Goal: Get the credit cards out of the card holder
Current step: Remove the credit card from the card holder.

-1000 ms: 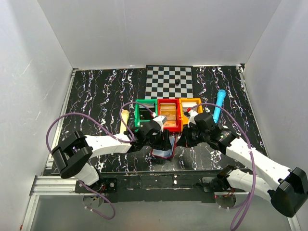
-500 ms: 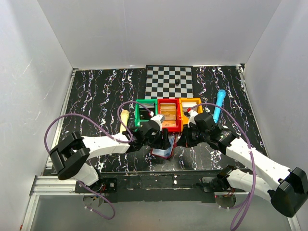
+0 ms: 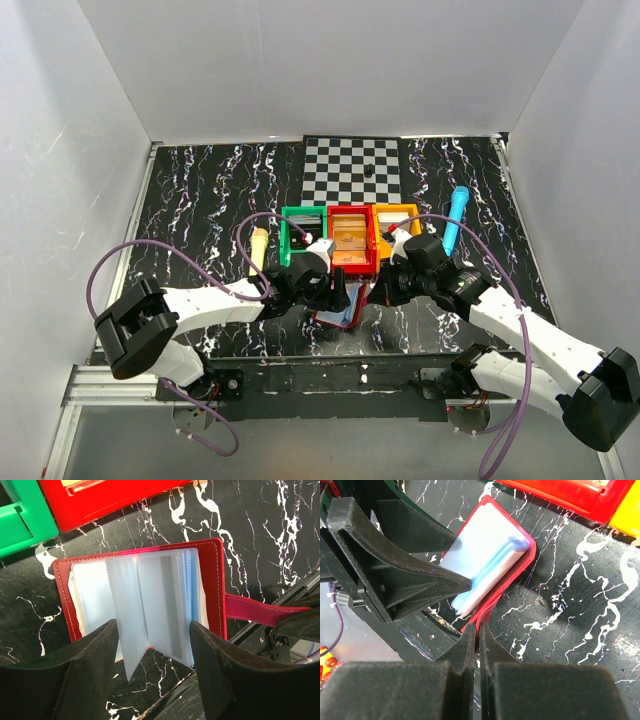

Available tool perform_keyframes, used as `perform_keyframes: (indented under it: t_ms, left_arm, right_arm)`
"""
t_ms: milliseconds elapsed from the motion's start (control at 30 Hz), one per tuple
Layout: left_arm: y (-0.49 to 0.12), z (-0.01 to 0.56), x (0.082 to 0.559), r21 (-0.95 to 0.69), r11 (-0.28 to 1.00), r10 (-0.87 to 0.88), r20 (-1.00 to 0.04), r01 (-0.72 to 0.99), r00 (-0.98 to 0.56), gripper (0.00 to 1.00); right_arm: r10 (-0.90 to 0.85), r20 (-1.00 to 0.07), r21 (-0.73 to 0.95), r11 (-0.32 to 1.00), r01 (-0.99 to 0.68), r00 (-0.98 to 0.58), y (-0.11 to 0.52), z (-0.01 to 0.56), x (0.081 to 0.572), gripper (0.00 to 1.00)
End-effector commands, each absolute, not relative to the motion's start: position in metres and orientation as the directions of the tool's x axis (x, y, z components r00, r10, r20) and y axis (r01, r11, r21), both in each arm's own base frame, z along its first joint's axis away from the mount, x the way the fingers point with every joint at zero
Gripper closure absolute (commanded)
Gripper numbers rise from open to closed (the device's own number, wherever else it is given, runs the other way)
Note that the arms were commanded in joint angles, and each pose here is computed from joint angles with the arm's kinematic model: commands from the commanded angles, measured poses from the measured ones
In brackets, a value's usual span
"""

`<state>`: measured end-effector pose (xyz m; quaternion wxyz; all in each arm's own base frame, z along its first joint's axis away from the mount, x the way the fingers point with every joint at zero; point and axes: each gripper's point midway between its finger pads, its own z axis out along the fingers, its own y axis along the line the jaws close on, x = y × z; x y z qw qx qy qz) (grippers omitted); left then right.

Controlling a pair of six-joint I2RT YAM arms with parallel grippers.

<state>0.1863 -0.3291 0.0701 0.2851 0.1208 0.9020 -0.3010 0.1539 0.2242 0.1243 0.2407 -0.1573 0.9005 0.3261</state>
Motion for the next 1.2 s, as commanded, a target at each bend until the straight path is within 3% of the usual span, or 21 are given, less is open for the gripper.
perform_keyframes:
  t_ms: [0, 667, 900, 1167]
  left_arm:
    - [-0.325, 0.082, 0.189, -0.475, 0.788, 0.021, -0.615, 0.391, -0.789, 0.42]
    - [-0.323, 0.095, 0.196, -0.456, 0.790, 0.009, -0.660, 0.411, -0.751, 0.35]
    - [-0.346, 0.086, 0.188, -0.494, 0.741, 0.069, -0.617, 0.454, -0.784, 0.35]
    - [-0.337, 0.082, 0.190, -0.473, 0.768, 0.061, -0.617, 0.431, -0.785, 0.35]
  right_arm:
    - [-0.123, -0.572, 0.515, 0.715, -0.473, -0.811, 0.228, 0.138, 0.157, 0.99]
    - [-0.124, -0.574, 0.514, 0.715, -0.474, -0.810, 0.228, 0.137, 0.156, 0.99]
    - [-0.122, -0.570, 0.517, 0.716, -0.469, -0.813, 0.227, 0.136, 0.156, 0.99]
    - [-0.126, -0.561, 0.473, 0.762, -0.442, -0.818, 0.214, 0.120, 0.156, 0.99]
